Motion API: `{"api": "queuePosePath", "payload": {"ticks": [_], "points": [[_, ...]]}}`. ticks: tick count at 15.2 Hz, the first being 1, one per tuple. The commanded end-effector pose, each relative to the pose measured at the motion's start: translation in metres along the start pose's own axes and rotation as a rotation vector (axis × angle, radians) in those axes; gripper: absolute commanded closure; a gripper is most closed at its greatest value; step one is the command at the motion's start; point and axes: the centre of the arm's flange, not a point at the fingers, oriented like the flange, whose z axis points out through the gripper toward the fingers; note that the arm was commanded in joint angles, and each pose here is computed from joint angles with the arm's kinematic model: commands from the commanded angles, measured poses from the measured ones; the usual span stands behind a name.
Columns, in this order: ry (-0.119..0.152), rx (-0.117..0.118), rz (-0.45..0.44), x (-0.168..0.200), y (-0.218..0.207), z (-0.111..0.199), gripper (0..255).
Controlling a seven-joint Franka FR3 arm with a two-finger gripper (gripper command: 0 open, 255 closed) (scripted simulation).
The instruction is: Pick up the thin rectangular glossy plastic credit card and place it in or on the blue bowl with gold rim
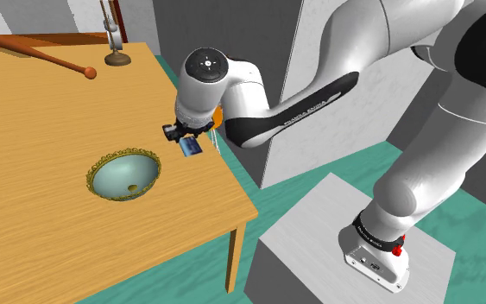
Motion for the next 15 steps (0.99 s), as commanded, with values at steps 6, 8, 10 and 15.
{"api": "queuePosePath", "payload": {"ticks": [6,8,10,15], "points": [[-0.001,0.000,0.000,0.021,0.000,-0.031,255],[-0.001,0.000,0.000,0.026,0.000,-0.040,255],[-0.001,0.000,0.000,0.032,0.000,-0.049,255],[-0.001,0.000,0.000,0.038,-0.026,-0.064,255]]}}
